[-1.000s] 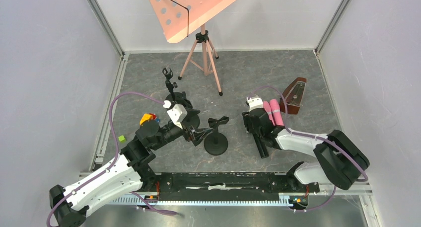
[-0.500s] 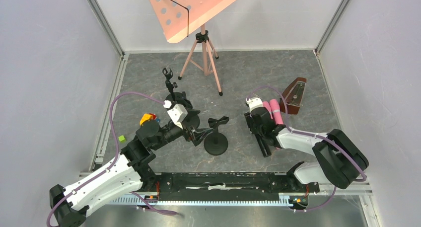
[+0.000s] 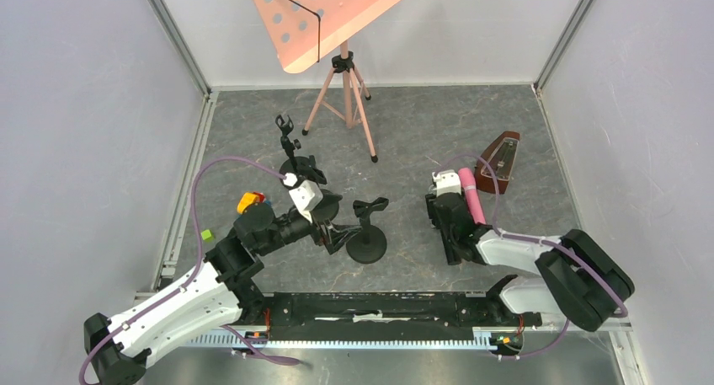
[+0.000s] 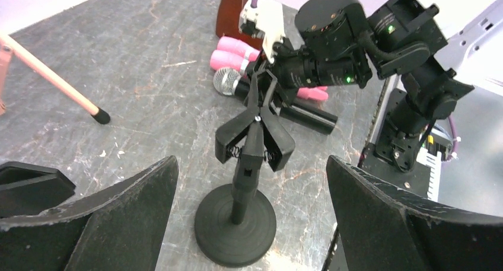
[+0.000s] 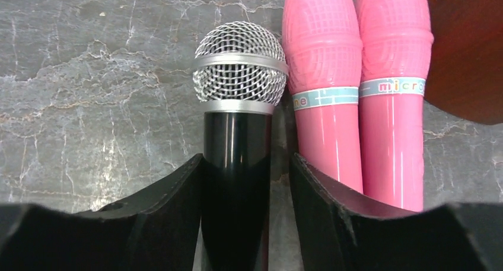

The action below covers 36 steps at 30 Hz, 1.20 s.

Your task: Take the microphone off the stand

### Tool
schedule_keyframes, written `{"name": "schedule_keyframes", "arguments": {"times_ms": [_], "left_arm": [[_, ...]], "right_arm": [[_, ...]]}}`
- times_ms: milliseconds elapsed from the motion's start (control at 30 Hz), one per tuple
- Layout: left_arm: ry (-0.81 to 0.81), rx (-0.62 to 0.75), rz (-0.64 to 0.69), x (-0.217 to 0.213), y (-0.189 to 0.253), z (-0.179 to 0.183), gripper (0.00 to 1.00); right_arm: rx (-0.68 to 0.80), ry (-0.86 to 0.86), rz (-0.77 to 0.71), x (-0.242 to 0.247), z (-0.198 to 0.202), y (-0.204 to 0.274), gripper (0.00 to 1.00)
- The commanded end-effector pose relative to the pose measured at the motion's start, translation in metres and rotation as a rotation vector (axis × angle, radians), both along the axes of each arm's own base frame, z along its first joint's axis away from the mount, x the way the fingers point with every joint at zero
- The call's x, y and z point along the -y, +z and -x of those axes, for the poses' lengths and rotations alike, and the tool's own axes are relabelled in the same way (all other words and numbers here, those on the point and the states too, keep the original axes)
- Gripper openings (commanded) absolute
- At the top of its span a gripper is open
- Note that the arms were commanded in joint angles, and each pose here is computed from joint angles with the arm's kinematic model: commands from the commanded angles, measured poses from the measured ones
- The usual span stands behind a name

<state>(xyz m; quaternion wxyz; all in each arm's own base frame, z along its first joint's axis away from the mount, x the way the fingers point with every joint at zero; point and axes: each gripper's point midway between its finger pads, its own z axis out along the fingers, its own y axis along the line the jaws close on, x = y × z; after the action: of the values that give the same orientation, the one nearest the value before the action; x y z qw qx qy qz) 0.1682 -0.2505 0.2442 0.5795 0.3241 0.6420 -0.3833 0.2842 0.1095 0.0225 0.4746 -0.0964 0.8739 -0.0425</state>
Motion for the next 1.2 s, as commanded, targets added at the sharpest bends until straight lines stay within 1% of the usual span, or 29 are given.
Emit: {"name": "schedule_keyframes", "arguments": {"times_ms": [0,133,233,300,433,567,633,700,800,833,900,967,1067,1167], "left_arm": [[-0.089,-0.036,-0.013,0.004,0.000,0.018,1.00],[-0.155,-0.020,0.003,0.003,0.006,0.033,1.00],[-0.213,-0.040,0.002,0.006,0.004,0.043,1.00],[-0.231,-0.086,-0.014,0.007,-0.002,0.047,1.00],[-0.207,-0.156,-0.017,0.007,-0.010,0.047,1.00],[-0.139,-0.234,-0.045,0.003,-0.027,0.039,1.00],[-0.157,-0.270,-0.064,0.007,-0.035,0.041,1.00],[-0.209,-0.304,-0.092,0.016,-0.039,0.048,1.00],[-0.239,-0.364,-0.196,0.024,-0.059,0.054,1.00],[-0.232,-0.379,-0.250,0.027,-0.070,0.055,1.00],[-0.149,-0.353,-0.351,0.029,-0.091,0.048,1.00],[-0.120,-0.332,-0.413,0.035,-0.105,0.048,1.00],[-0.057,-0.322,-0.405,0.044,-0.122,0.041,1.00],[0.040,-0.302,-0.332,0.050,-0.138,0.034,1.00]], "right_arm": [[0.098,0.013,-0.044,-0.001,-0.005,0.024,0.61],[0.153,0.174,-0.156,-0.031,-0.002,0.049,0.68],[0.198,0.223,-0.228,-0.042,0.001,0.066,0.72],[0.232,0.250,-0.268,-0.047,0.003,0.078,0.74],[0.254,0.251,-0.309,-0.049,0.006,0.091,0.75],[0.264,0.246,-0.326,-0.048,0.007,0.100,0.76],[0.268,0.231,-0.322,-0.045,0.008,0.103,0.76],[0.272,0.214,-0.318,-0.041,0.007,0.104,0.77],[0.276,0.214,-0.320,-0.041,0.008,0.109,0.77],[0.273,0.218,-0.325,-0.041,0.009,0.111,0.78],[0.299,0.220,-0.370,-0.045,0.010,0.125,0.78],[0.336,0.229,-0.431,-0.048,0.012,0.138,0.78],[0.387,0.242,-0.498,-0.050,0.017,0.151,0.79],[0.407,0.216,-0.506,-0.044,0.018,0.152,0.80]]}}
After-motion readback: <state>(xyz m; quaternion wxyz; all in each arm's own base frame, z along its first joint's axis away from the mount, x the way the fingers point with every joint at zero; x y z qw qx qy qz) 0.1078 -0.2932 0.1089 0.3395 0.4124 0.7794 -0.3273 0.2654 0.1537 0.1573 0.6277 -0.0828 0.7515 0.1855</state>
